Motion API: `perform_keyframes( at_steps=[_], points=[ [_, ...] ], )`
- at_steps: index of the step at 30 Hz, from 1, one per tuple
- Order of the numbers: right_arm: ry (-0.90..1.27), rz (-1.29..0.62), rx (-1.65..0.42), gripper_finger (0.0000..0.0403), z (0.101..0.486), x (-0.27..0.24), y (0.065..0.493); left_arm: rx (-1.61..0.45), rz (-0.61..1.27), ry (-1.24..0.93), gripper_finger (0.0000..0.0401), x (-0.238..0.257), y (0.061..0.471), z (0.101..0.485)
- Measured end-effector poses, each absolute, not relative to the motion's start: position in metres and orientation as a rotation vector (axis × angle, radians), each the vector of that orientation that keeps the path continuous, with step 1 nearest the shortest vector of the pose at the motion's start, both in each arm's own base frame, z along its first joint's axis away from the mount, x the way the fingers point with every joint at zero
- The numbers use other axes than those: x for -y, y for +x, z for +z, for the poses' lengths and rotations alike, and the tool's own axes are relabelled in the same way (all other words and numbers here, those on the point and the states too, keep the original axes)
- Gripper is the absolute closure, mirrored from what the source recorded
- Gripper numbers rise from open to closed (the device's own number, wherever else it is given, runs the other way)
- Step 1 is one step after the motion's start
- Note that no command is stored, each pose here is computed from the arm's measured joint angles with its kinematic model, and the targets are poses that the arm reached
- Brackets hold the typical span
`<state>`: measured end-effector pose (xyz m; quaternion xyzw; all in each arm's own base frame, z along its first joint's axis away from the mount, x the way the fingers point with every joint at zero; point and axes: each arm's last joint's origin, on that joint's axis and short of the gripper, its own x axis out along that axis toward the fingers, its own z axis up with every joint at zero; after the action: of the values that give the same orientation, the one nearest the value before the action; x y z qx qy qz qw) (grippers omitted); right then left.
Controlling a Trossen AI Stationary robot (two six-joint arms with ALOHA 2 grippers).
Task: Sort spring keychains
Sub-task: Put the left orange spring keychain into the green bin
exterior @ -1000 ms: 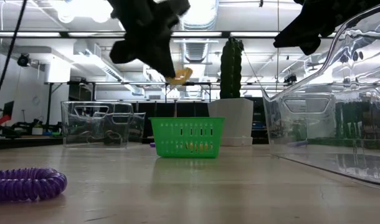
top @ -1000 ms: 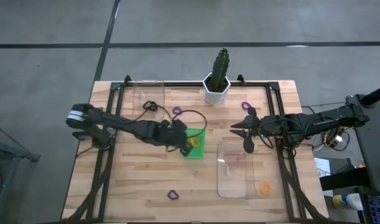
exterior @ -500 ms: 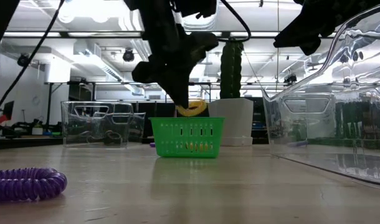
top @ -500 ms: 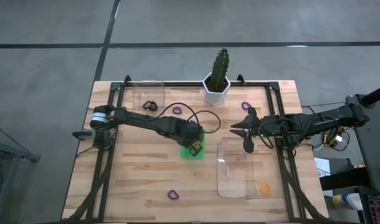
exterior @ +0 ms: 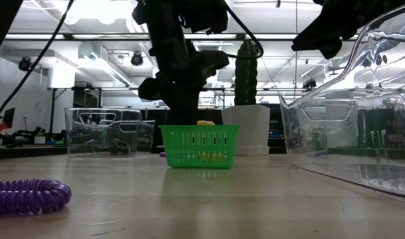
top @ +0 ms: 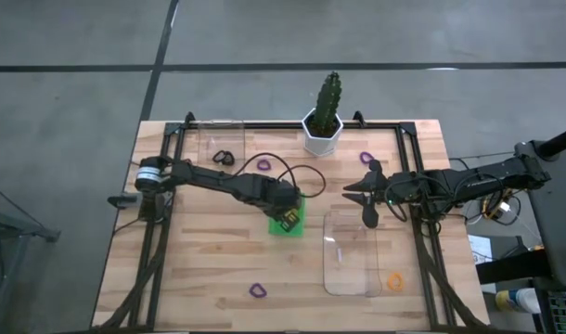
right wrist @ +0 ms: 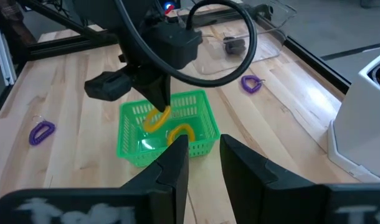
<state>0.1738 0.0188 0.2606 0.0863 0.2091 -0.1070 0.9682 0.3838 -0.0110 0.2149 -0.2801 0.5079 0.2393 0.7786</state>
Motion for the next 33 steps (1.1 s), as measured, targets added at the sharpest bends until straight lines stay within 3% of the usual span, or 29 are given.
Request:
perform_keyframes(
  at_steps=[14,33],
  points=[
    [0.185,-0.219,-0.421,0.0317,0.261,-0.019,0.174,-1.005,0.475,-0.609,0.0378,0.009,0.392,0.217],
    [0.197,-0.221,-0.42,0.0317,0.261,-0.019,0.174,-1.039,0.507,-0.59,0.0378,0.006,0.387,0.201]
  ],
)
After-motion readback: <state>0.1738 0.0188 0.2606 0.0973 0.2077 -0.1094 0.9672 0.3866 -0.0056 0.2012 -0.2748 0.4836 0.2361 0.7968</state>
